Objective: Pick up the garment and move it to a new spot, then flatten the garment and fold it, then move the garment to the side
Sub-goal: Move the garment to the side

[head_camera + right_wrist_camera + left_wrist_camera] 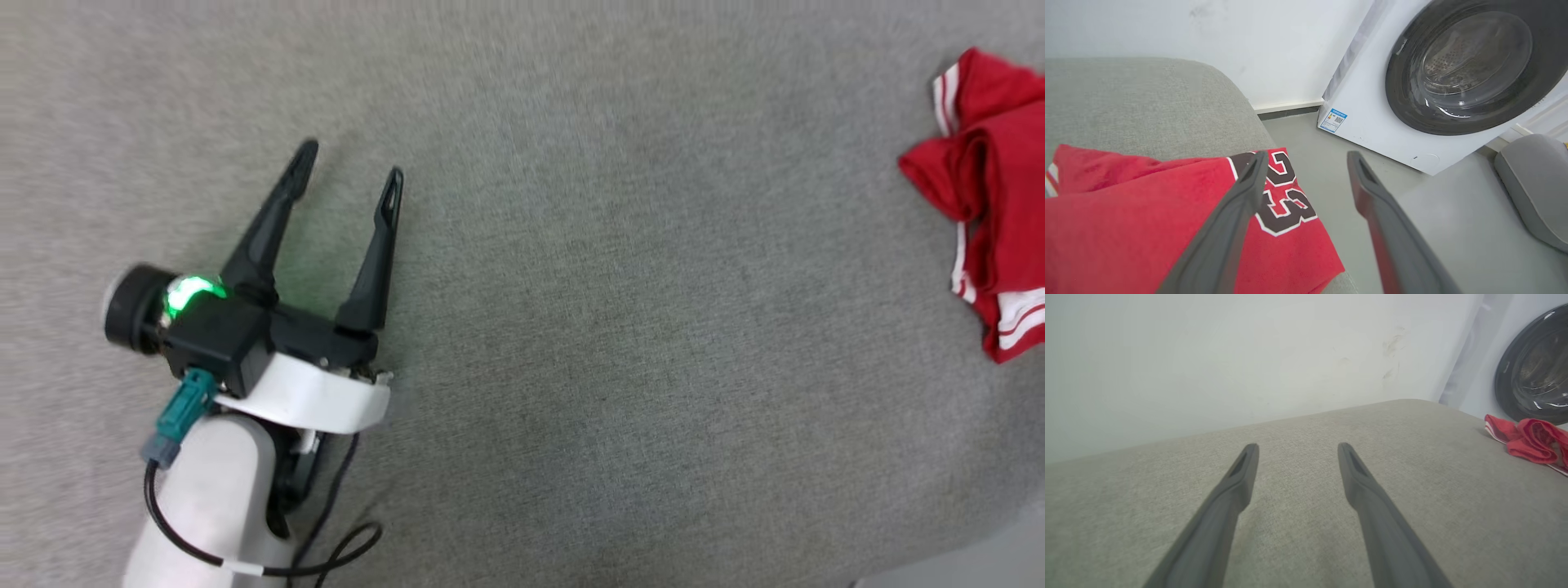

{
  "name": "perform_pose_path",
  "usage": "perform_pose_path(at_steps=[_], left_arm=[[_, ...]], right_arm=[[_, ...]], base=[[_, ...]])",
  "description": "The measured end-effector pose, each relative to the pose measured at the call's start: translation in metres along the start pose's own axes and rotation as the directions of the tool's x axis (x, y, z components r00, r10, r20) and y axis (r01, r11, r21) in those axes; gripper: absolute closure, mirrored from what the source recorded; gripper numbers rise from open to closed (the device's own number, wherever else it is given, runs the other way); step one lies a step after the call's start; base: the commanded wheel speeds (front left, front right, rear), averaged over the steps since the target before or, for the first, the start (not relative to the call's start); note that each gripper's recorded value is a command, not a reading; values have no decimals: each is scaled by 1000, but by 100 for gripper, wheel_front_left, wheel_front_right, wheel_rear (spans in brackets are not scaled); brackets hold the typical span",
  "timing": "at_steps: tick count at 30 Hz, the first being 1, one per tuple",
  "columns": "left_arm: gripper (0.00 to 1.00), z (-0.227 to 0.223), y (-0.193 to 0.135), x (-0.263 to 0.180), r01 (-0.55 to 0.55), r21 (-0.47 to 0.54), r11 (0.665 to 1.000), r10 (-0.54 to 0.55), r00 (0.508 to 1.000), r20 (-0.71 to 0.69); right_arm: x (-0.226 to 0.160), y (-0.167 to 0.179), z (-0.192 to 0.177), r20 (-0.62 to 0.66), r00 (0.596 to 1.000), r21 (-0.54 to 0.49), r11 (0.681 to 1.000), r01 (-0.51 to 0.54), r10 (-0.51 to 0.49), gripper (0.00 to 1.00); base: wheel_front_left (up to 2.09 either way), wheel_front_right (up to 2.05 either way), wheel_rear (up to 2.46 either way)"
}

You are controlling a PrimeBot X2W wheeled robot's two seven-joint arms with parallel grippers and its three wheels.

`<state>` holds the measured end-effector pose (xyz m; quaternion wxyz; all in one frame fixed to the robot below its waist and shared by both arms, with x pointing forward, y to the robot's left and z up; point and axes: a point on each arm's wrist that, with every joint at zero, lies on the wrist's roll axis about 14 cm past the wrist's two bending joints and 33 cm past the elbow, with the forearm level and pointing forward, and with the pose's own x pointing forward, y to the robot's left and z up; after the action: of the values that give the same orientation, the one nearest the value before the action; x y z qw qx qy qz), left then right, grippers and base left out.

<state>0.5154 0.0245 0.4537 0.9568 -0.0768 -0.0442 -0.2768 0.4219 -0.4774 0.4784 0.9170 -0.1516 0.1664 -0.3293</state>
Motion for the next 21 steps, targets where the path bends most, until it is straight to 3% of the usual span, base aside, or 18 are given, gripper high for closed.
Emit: perform_pose_path(at_steps=[8, 16, 21], left_arm=[[0, 24, 1, -31, -97, -15, 995, 97, 995, -2], [0, 52, 9, -70, -209, -6, 978, 209, 978, 9], [0, 65, 18, -99, -282, 10, 959, 282, 959, 19]], right_arm=[[-39, -1, 9, 140, 988, 100, 992, -76, 62, 0], [-89, 31, 2, 200, 966, 192, 961, -201, 162, 0], [-120, 61, 10, 246, 939, 233, 925, -299, 242, 0]], base=[[0, 0, 0], [0, 0, 0], [0, 0, 0]])
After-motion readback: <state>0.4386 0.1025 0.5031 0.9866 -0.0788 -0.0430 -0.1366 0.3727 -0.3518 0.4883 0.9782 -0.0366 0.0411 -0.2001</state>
